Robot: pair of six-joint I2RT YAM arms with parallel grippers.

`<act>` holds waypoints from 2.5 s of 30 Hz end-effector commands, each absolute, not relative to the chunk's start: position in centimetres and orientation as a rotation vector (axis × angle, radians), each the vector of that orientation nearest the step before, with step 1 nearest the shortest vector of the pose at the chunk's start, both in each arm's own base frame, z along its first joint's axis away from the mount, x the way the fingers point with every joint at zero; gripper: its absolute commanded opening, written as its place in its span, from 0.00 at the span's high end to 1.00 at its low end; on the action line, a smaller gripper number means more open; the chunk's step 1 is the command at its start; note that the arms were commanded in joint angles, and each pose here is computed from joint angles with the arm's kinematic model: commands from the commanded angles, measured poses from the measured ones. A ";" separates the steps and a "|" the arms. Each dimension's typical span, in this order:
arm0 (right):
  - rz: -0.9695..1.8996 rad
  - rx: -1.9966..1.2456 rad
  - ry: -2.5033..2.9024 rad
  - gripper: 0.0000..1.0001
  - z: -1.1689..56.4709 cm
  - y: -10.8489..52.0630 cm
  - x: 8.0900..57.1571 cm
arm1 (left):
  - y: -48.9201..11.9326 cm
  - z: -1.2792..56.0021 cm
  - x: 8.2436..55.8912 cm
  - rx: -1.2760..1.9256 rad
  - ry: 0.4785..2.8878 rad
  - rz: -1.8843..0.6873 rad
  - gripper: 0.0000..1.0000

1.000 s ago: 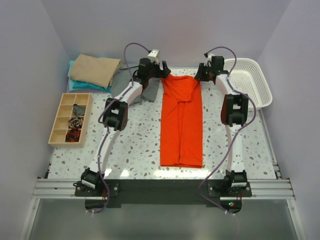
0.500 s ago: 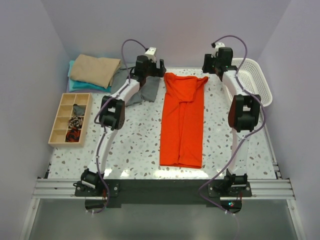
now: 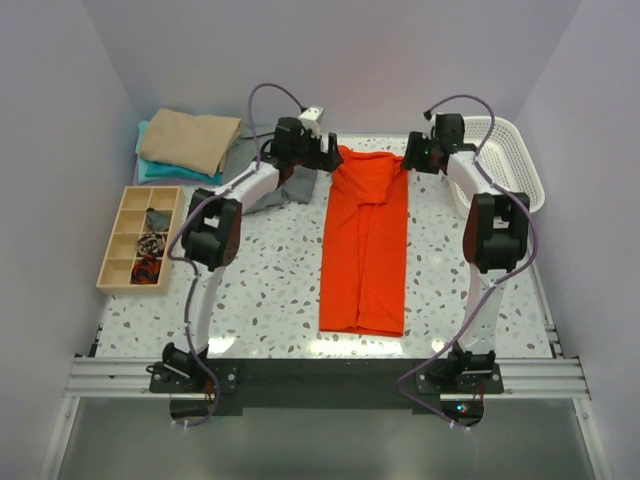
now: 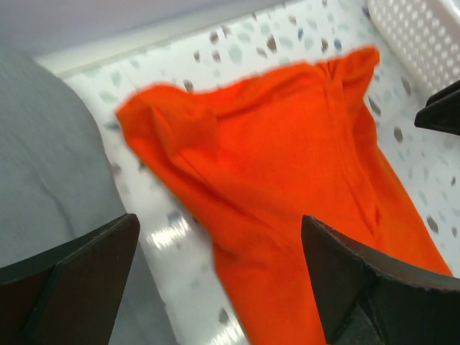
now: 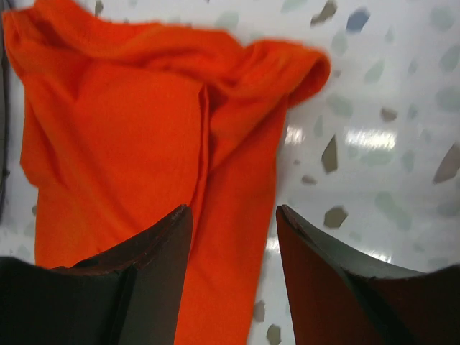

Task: Fold and stack the t-shirts
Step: Fold the tshirt

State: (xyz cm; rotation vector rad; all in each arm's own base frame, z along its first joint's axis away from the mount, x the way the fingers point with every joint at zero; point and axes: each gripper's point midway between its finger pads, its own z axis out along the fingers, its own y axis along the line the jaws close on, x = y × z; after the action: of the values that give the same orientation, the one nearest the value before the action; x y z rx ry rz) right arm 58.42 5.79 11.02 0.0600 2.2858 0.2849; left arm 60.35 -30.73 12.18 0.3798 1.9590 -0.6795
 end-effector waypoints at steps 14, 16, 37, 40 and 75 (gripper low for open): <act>0.625 -0.050 2.588 0.45 10.8 13.9 35.3 | -32.1 10.3 35.0 0.520 2.168 -0.849 0.00; 0.677 -0.065 2.608 0.46 10.1 15.0 32.6 | -33.1 10.1 32.1 0.546 2.176 -0.901 0.00; 0.570 -0.152 2.764 0.47 4.1 17.1 22.9 | -33.8 2.9 22.4 0.622 2.390 -0.827 0.00; 0.492 -0.131 2.801 0.48 3.0 16.3 22.5 | -33.4 1.7 21.4 0.622 2.419 -0.820 0.00; 0.296 0.017 2.775 0.46 6.7 12.6 19.3 | -25.3 -2.3 16.6 0.587 2.573 -0.575 0.00</act>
State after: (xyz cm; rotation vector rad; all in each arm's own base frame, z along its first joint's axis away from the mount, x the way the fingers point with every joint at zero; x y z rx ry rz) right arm 19.79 9.40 5.13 0.0820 2.8004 0.0386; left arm 20.81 -30.77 2.72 0.5638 2.2746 -0.7797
